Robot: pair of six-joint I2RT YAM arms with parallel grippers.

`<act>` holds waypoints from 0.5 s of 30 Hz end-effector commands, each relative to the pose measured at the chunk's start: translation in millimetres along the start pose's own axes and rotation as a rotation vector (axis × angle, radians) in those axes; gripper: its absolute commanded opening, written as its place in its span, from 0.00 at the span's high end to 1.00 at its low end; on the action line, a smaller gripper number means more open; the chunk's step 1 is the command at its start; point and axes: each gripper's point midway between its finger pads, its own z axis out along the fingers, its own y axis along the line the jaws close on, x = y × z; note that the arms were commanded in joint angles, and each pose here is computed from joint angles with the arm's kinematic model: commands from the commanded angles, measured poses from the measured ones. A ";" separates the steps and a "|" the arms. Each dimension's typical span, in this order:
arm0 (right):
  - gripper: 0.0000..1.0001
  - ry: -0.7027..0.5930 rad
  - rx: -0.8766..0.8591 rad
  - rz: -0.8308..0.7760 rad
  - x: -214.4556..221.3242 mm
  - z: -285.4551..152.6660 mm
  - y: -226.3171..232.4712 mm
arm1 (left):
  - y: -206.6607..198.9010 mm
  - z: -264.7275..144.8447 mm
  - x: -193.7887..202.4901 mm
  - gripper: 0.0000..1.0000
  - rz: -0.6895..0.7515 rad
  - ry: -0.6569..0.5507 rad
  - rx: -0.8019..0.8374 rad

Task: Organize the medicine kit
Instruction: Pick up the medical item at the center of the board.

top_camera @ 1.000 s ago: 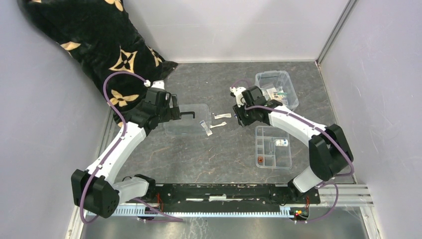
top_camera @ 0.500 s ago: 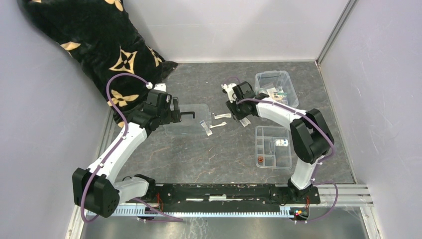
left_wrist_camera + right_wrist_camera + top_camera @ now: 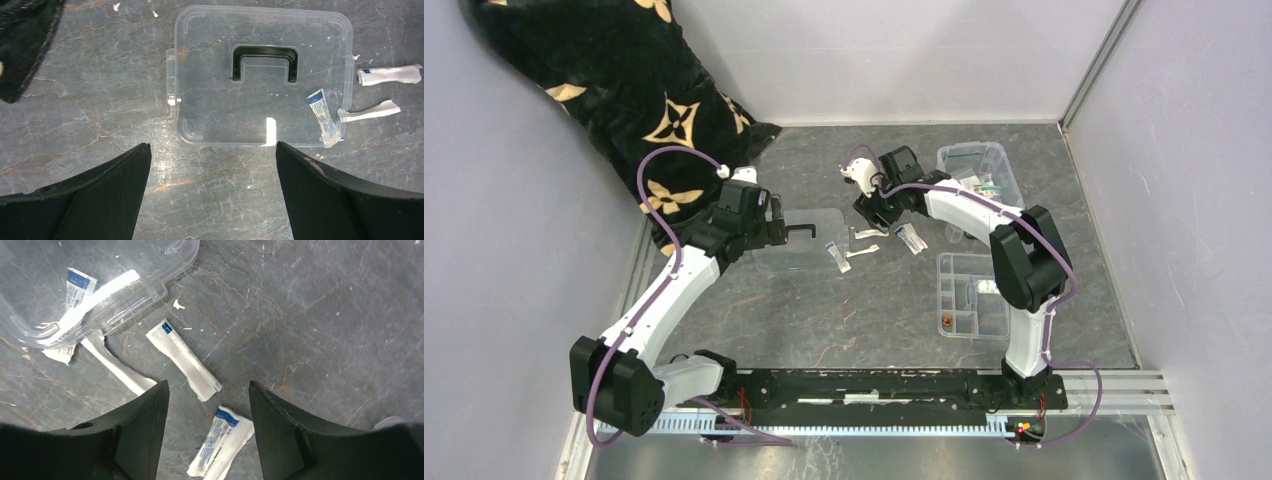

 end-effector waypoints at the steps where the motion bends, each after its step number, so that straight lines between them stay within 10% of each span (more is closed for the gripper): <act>1: 0.34 -0.031 -0.014 -0.145 -20.0 4.3 -8.9 | 14.5 -8.1 -15.0 0.00 0.011 -0.082 -0.063; 15: 0.34 0.033 -0.106 -0.209 0.8 28.9 0.7 | 20.5 -11.4 -18.7 0.00 -0.001 -0.106 -0.093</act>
